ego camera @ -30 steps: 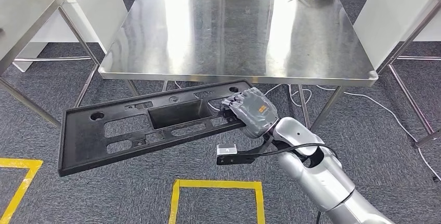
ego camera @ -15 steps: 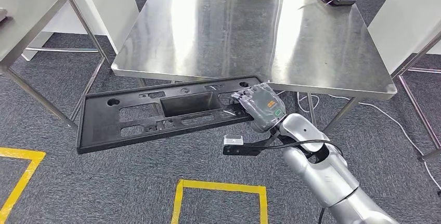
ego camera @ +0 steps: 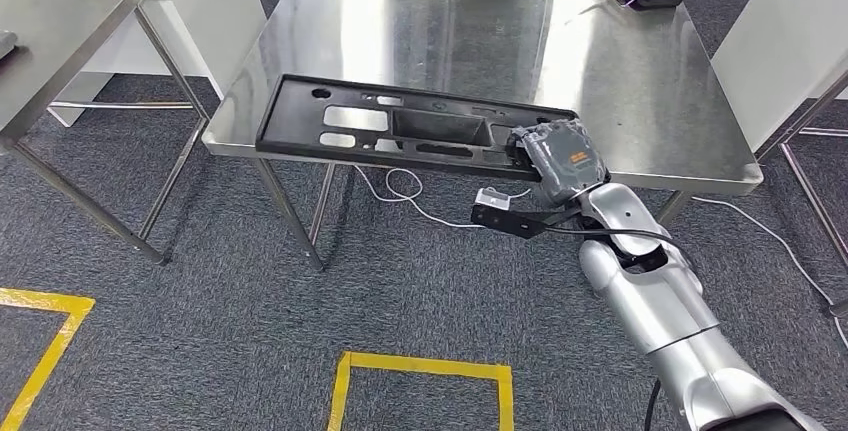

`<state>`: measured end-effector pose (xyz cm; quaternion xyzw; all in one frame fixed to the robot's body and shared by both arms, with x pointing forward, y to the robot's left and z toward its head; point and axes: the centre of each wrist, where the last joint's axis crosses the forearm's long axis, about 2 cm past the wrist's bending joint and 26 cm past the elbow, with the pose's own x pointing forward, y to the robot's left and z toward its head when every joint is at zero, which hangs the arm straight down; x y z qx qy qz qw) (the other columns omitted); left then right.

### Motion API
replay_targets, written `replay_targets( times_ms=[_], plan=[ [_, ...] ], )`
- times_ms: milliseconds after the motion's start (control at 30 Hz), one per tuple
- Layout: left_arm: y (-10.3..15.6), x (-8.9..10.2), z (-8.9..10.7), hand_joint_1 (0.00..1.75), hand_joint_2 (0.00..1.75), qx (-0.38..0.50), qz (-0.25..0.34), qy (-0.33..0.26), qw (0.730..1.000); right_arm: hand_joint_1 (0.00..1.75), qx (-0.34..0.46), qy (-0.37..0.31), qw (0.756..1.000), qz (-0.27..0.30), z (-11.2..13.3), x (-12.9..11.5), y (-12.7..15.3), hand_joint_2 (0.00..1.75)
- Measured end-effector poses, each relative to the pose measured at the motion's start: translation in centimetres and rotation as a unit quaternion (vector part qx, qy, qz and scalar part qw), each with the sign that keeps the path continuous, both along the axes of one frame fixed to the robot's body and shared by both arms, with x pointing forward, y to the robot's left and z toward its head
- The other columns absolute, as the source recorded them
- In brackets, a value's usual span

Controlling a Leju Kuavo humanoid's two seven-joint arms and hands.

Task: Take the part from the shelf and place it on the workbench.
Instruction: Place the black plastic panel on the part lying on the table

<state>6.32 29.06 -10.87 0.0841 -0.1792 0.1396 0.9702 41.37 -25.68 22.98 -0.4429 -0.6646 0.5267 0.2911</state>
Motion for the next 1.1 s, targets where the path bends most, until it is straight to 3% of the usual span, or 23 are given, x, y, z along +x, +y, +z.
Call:
replay_targets(
  times_ms=[267,467,1100],
  plan=[
    [0.1,0.0,0.0,0.0,1.75,0.0,0.001,0.0,1.0,1.75,0.002,0.004,0.999,-0.033,0.3,1.1,-1.7,1.75],
    [0.2,0.1,0.0,0.0,1.75,0.001,0.007,-0.003,1.0,1.75,0.007,0.01,0.996,-0.086,1.2,3.2,-4.7,1.75],
    [-0.8,-0.2,0.0,0.0,1.75,-0.021,0.008,-0.011,1.0,1.75,-0.027,0.044,0.987,-0.152,0.7,4.7,-8.3,1.75]
  ],
)
